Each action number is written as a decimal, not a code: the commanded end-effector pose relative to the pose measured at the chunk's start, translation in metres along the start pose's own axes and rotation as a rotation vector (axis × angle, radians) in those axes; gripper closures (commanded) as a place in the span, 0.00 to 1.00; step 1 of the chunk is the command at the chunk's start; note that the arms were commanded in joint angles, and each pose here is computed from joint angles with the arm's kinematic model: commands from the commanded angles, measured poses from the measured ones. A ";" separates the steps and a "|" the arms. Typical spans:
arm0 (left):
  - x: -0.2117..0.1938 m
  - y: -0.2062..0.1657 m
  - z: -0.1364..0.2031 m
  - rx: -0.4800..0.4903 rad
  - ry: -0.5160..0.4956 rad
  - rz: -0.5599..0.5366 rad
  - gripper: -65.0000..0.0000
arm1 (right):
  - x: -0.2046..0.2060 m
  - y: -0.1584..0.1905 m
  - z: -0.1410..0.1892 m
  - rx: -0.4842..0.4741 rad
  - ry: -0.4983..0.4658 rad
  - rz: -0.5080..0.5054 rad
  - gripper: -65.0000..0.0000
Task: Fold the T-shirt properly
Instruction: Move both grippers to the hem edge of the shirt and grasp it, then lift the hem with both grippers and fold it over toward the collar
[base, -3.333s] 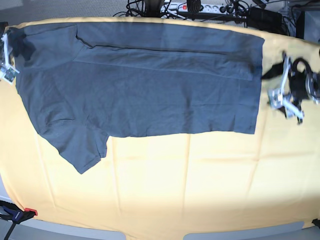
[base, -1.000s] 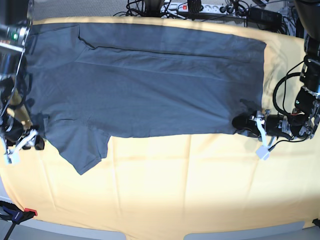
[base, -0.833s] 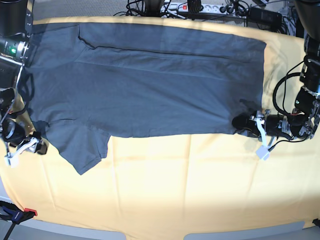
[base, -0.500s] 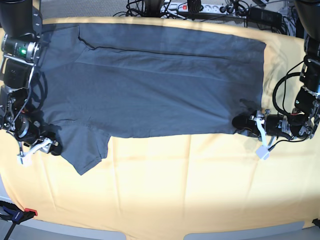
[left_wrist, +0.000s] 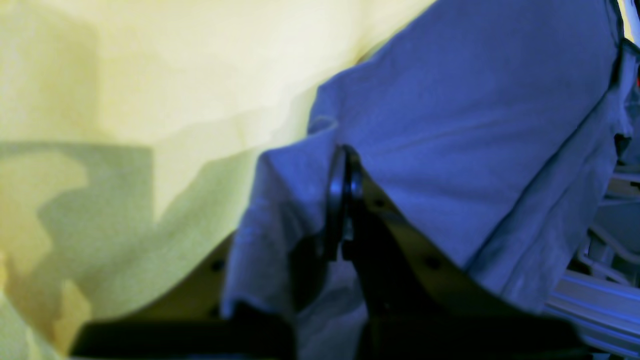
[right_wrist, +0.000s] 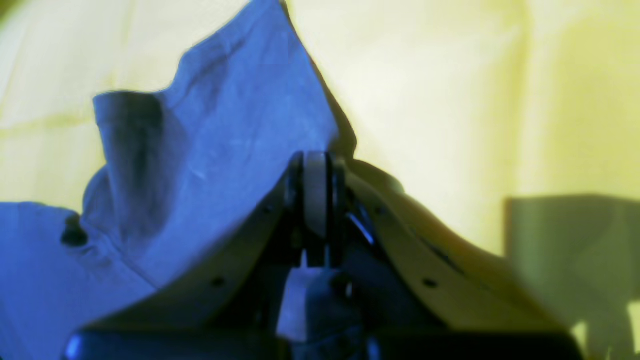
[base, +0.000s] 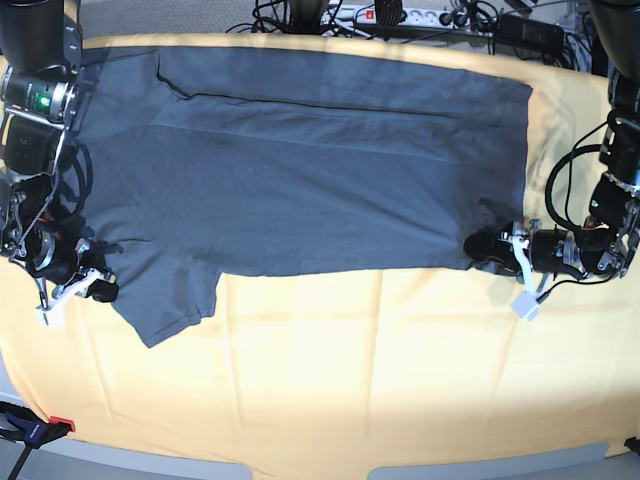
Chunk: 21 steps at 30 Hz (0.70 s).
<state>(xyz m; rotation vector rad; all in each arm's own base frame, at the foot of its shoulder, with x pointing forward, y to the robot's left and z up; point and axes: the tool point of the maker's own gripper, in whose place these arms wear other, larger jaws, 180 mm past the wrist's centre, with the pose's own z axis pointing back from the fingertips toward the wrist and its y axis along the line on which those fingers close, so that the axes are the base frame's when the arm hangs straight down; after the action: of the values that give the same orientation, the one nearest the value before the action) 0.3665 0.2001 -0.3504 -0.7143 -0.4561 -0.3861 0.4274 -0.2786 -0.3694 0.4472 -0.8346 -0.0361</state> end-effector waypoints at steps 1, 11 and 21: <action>0.022 0.000 0.013 0.007 -0.061 -0.024 1.00 | 0.032 0.000 0.008 0.005 -0.081 0.018 1.00; 0.056 0.006 0.026 0.074 -0.109 -0.108 1.00 | 0.077 0.008 0.011 0.005 -0.165 0.065 1.00; 0.120 0.001 0.032 0.168 -0.242 -0.289 1.00 | 0.120 0.032 0.003 -0.005 -0.164 0.238 1.00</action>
<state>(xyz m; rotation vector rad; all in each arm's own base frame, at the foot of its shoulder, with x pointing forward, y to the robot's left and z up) 0.4447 0.2013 -0.2942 -0.5196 -0.7356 -0.5303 0.4862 -0.2680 -0.3054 0.3399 -0.9445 0.1465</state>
